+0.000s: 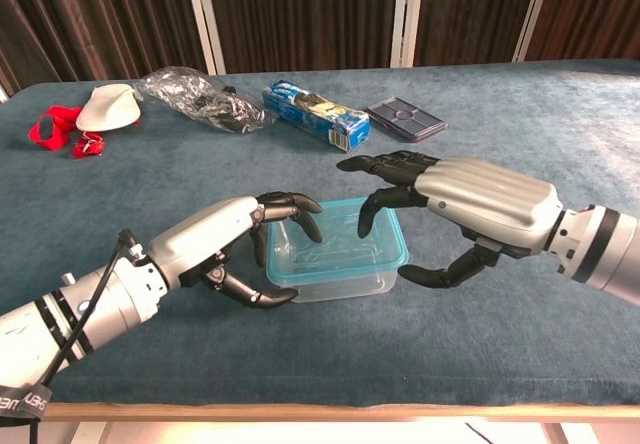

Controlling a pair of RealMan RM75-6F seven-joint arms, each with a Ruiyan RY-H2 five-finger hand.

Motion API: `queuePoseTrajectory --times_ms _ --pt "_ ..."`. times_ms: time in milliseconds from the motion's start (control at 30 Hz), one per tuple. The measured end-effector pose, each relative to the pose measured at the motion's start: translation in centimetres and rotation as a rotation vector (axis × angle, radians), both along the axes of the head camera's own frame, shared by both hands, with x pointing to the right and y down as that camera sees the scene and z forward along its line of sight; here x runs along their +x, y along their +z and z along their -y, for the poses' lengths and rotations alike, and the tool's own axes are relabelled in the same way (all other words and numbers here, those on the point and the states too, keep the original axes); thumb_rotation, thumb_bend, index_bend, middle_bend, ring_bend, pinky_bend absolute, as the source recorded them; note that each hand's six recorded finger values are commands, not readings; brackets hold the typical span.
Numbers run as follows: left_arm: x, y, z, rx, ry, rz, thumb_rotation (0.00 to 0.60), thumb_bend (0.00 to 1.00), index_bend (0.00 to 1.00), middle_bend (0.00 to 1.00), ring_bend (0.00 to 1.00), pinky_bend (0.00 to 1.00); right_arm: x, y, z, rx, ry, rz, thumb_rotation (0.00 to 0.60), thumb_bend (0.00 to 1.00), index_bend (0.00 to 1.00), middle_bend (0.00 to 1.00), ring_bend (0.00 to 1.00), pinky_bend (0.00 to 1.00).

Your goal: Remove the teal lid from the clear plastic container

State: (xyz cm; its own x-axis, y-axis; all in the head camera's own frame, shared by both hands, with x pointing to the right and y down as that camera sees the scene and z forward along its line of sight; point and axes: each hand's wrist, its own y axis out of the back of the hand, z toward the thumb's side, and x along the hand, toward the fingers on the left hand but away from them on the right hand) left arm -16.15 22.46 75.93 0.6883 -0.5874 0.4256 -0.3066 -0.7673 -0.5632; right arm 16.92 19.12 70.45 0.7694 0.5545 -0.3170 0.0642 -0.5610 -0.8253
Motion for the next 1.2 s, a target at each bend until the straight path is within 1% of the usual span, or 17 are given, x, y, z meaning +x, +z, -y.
queuePoseTrajectory --times_ms 567,967,1200 --pt "-0.08 -0.02 -0.21 -0.007 0.007 -0.003 0.600 0.39 0.36 0.53 0.41 0.52 -0.52 0.07 0.45 0.006 0.007 0.001 0.600 0.49 0.47 0.08 0.00 0.00" --pt "-0.11 -0.01 -0.33 -0.003 0.016 -0.003 0.600 0.39 0.36 0.53 0.41 0.52 -0.44 -0.38 0.81 0.017 0.014 0.007 0.600 0.49 0.47 0.08 0.00 0.00" --pt "0.01 0.02 -0.58 0.025 0.043 0.009 0.600 0.39 0.36 0.53 0.41 0.53 -0.60 -0.34 0.93 0.017 0.015 0.006 0.600 0.49 0.47 0.08 0.00 0.00"
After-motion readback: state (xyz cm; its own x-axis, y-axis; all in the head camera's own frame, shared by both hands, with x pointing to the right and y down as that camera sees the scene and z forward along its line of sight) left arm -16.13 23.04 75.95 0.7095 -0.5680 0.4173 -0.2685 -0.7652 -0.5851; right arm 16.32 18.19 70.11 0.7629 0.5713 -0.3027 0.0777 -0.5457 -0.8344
